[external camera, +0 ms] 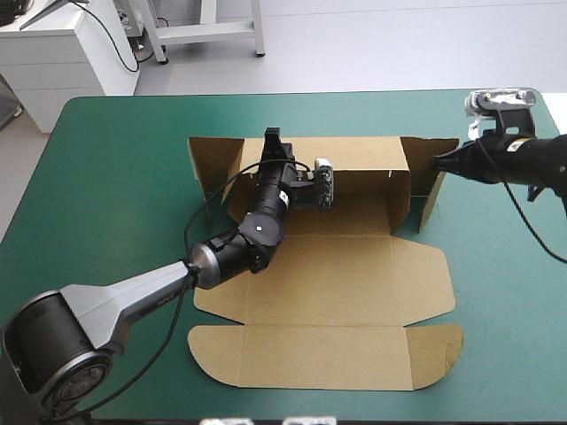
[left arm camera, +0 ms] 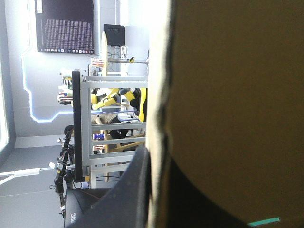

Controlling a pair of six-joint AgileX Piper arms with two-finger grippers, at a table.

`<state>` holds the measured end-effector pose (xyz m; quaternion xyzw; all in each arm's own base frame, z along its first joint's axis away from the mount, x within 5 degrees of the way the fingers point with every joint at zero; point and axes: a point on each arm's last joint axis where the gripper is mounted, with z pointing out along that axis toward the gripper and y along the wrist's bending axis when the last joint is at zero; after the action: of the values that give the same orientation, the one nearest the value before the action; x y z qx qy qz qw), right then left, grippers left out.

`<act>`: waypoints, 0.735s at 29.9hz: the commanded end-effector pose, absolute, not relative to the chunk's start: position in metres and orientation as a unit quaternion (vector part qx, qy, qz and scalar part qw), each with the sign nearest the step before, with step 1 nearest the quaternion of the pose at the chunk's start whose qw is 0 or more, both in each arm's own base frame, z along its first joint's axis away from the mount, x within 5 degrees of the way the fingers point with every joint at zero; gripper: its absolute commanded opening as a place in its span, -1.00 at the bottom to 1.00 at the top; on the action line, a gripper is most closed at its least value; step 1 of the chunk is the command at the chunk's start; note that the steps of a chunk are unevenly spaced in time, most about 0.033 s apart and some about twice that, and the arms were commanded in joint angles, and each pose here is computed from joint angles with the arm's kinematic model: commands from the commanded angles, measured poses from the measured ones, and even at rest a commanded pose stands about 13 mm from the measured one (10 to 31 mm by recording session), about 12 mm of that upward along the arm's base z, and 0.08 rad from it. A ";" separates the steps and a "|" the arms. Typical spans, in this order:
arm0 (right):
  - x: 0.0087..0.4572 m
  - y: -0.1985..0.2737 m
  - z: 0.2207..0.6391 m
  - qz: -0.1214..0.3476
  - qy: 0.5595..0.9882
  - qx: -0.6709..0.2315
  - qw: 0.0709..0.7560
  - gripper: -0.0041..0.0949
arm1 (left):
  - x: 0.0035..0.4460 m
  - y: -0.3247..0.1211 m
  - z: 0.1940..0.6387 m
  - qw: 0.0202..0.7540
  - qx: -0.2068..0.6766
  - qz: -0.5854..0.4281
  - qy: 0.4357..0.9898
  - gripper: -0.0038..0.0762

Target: Fold the box

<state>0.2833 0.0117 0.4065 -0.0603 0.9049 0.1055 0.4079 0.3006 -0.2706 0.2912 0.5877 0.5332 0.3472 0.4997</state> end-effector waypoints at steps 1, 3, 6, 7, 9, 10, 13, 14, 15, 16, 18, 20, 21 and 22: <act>0.299 0.009 0.434 0.104 0.878 -0.054 0.463 -0.95 | 0.297 -0.265 0.318 0.531 0.553 0.365 0.528 -0.92; 0.313 0.008 0.438 0.103 0.876 -0.054 0.468 -0.95 | 0.297 -0.265 0.318 0.532 0.553 0.366 0.526 -0.92; 0.336 0.007 0.441 0.104 0.875 -0.057 0.469 -0.95 | 0.297 -0.265 0.318 0.532 0.553 0.366 0.526 -0.92; 0.344 0.007 0.440 0.105 0.877 -0.059 0.465 -0.95 | 0.297 -0.265 0.318 0.532 0.553 0.366 0.526 -0.92; 0.358 0.007 0.435 0.107 0.883 -0.062 0.452 -0.95 | 0.297 -0.265 0.318 0.532 0.553 0.366 0.526 -0.92; 0.366 0.007 0.432 0.109 0.886 -0.063 0.446 -0.95 | 0.297 -0.265 0.318 0.532 0.553 0.366 0.526 -0.92; 0.384 0.006 0.425 0.111 0.891 -0.061 0.436 -0.95 | 0.297 -0.265 0.318 0.532 0.553 0.365 0.527 -0.92; 0.388 0.005 0.423 0.110 0.892 -0.061 0.434 -0.95 | 0.297 -0.265 0.318 0.532 0.553 0.365 0.527 -0.92; 0.392 0.005 0.420 0.109 0.895 -0.063 0.429 -0.95 | 0.297 -0.265 0.318 0.532 0.553 0.365 0.527 -0.92; 0.395 0.005 0.417 0.109 0.897 -0.062 0.424 -0.95 | 0.297 -0.265 0.318 0.532 0.553 0.365 0.527 -0.92; 0.400 0.005 0.407 0.110 0.907 -0.062 0.402 -0.95 | 0.297 -0.265 0.318 0.532 0.553 0.364 0.528 -0.92; 0.402 0.005 0.399 0.111 0.916 -0.068 0.380 -0.95 | 0.297 -0.265 0.318 0.532 0.553 0.364 0.528 -0.92; 0.402 0.004 0.393 0.106 0.923 -0.076 0.363 -0.94 | 0.297 -0.265 0.318 0.532 0.552 0.365 0.529 -0.92; 0.401 0.004 0.391 0.101 0.928 -0.080 0.350 -0.93 | 0.297 -0.265 0.318 0.533 0.548 0.365 0.531 -0.92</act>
<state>0.4122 0.0064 0.3666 -0.0684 0.9355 0.1117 0.3283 0.3014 -0.2706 0.2907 0.5827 0.5329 0.3505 0.5036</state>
